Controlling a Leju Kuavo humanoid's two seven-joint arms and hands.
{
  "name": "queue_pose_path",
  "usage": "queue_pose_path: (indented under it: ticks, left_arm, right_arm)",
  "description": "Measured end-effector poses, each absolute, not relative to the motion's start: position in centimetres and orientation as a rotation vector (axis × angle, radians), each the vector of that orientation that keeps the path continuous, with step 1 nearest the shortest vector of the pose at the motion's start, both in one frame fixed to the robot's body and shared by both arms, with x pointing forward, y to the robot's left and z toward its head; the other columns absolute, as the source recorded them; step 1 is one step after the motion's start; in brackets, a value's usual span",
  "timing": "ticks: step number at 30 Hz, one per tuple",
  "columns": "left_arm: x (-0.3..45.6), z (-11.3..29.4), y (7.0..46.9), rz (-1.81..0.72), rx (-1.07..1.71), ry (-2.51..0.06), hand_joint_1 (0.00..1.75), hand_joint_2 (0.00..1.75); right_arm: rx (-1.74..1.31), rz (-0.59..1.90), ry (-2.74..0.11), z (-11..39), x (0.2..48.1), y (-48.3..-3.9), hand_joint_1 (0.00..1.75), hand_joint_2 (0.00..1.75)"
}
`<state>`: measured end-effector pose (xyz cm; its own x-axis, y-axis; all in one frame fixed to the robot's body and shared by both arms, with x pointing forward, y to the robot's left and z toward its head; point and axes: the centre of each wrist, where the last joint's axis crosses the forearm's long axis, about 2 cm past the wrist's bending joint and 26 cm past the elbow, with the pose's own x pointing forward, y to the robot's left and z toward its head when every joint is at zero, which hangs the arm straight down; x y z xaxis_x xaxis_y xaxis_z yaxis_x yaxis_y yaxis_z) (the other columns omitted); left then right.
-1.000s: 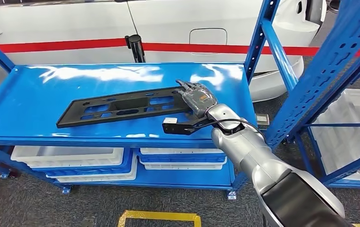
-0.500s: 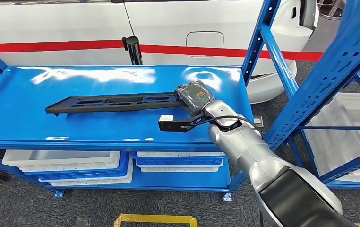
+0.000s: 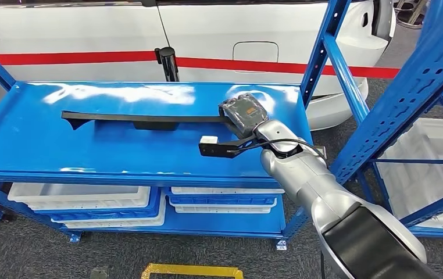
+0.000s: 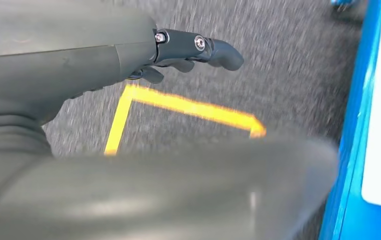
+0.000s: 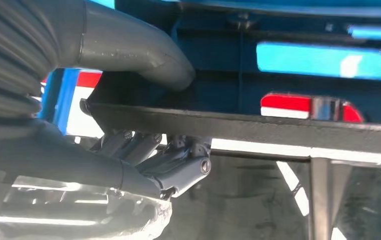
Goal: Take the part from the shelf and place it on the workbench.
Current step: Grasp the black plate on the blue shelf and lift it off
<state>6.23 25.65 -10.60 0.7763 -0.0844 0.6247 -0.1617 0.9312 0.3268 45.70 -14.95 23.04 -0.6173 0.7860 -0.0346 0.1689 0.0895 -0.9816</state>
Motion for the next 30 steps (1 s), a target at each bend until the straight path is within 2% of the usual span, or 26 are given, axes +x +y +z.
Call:
queue_pose_path:
  ticks: [30]
  left_arm:
    - [6.4,-10.5,25.0,0.024,0.401,-0.746,0.0,1.75]
  right_arm:
    - [-0.969,1.513,-1.881,24.1,46.2,-15.6,1.75,1.75]
